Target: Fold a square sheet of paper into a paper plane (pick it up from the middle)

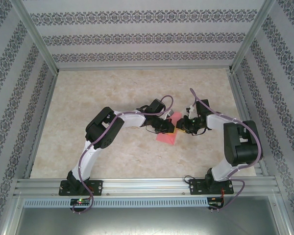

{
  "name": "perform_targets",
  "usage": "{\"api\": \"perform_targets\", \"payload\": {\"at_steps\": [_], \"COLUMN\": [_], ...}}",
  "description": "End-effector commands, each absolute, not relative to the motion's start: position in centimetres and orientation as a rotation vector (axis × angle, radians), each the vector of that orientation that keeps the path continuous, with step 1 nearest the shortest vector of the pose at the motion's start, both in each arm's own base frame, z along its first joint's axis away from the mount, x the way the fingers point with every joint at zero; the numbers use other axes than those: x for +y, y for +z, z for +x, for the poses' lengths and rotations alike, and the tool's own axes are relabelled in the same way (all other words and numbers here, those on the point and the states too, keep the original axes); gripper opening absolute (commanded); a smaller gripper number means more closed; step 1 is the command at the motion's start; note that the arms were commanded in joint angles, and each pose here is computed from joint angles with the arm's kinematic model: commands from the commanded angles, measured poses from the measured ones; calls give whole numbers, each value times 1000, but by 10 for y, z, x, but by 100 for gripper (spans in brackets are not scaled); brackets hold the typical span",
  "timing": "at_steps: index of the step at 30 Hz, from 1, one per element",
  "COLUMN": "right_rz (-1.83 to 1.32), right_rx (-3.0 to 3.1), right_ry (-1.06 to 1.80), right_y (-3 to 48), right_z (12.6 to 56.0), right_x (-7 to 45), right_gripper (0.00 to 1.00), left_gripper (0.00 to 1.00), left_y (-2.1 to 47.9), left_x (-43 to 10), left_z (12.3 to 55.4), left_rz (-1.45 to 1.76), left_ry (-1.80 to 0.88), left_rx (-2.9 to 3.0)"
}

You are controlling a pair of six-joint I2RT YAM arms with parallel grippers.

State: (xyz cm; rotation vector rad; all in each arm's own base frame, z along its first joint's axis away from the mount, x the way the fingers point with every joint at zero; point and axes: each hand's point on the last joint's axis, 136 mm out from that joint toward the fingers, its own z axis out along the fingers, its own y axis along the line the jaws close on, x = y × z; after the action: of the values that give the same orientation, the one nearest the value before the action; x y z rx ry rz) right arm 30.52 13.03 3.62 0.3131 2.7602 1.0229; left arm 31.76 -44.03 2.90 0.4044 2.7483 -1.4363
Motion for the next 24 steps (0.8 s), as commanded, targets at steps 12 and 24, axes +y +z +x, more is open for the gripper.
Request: {"api": "perform_targets", "payload": {"at_steps": [12, 24], "right_rz": [271, 268], "right_rx": [2793, 2784], "right_ry": [1041, 1124], "right_y": [31, 28], "right_z": [302, 304], "right_x": [136, 145], "right_gripper": [23, 23], "left_gripper": [1, 1], "left_y": [55, 60], "left_x": [-440, -440], "left_z": [322, 322], "left_rz": [447, 453], "left_ry": [-1484, -1491], "left_rx": [2667, 2655]}}
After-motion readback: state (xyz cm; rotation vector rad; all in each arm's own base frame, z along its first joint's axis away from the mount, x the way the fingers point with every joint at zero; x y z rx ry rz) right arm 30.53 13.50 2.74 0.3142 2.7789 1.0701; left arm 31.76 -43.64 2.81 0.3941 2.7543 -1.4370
